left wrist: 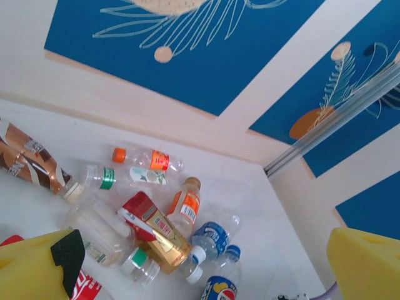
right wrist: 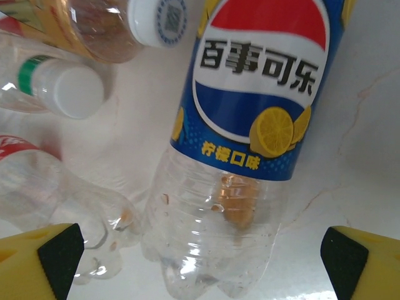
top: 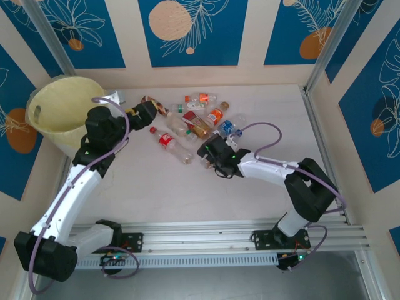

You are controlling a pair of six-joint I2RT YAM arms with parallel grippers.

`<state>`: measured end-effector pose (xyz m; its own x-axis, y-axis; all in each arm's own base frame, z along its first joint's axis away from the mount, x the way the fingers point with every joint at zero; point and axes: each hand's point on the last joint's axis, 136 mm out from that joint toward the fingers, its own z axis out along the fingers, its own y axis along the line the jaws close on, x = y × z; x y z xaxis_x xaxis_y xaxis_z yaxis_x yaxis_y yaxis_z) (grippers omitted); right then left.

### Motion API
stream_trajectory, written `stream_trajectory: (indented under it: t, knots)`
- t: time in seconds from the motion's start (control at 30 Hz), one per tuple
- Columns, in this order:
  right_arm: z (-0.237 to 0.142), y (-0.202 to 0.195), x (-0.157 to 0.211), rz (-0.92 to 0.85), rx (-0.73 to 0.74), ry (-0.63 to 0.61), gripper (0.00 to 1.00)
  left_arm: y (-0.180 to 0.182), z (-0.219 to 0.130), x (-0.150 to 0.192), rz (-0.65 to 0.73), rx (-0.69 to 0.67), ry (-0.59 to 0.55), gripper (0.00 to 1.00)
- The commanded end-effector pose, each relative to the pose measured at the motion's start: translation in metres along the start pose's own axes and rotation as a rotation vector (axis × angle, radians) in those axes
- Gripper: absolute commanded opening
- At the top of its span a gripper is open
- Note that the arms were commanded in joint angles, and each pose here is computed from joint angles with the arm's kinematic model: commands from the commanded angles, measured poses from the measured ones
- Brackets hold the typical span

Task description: Put the plastic bottles in the bin

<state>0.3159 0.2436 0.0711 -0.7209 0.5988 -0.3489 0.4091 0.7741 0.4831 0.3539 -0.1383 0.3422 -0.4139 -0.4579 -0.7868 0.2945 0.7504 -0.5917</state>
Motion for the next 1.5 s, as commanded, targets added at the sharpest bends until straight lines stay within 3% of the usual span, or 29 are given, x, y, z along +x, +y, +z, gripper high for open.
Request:
stream_trajectory:
  t: [0.0, 0.47, 0.8, 1.03, 1.27, 1.47]
  knots:
    - [0.008, 0.001, -0.004, 0.011, 0.053, -0.033, 1.0, -0.014, 0.001, 0.003, 0.06, 0.078, -0.007, 1.0]
    - [0.032, -0.02, -0.003, -0.086, 0.235, -0.067, 0.94, -0.006, 0.005, 0.013, 0.086, 0.065, 0.013, 1.0]
    - [0.031, -0.026, -0.001, -0.12, 0.208, -0.08, 0.7, -0.004, 0.015, 0.02, 0.064, 0.067, 0.059, 1.0]
    - [-0.003, -0.025, -0.02, -0.202, 0.187, -0.232, 0.59, -0.013, 0.02, 0.027, 0.057, 0.113, 0.1, 1.0]
    - [-0.042, -0.003, -0.033, -0.337, 0.036, -0.336, 0.46, -0.033, 0.034, 0.047, 0.056, 0.197, 0.198, 1.0]
    - [-0.065, 0.029, -0.029, -0.545, -0.212, -0.271, 0.44, -0.048, 0.043, 0.063, 0.079, 0.247, 0.257, 1.0]
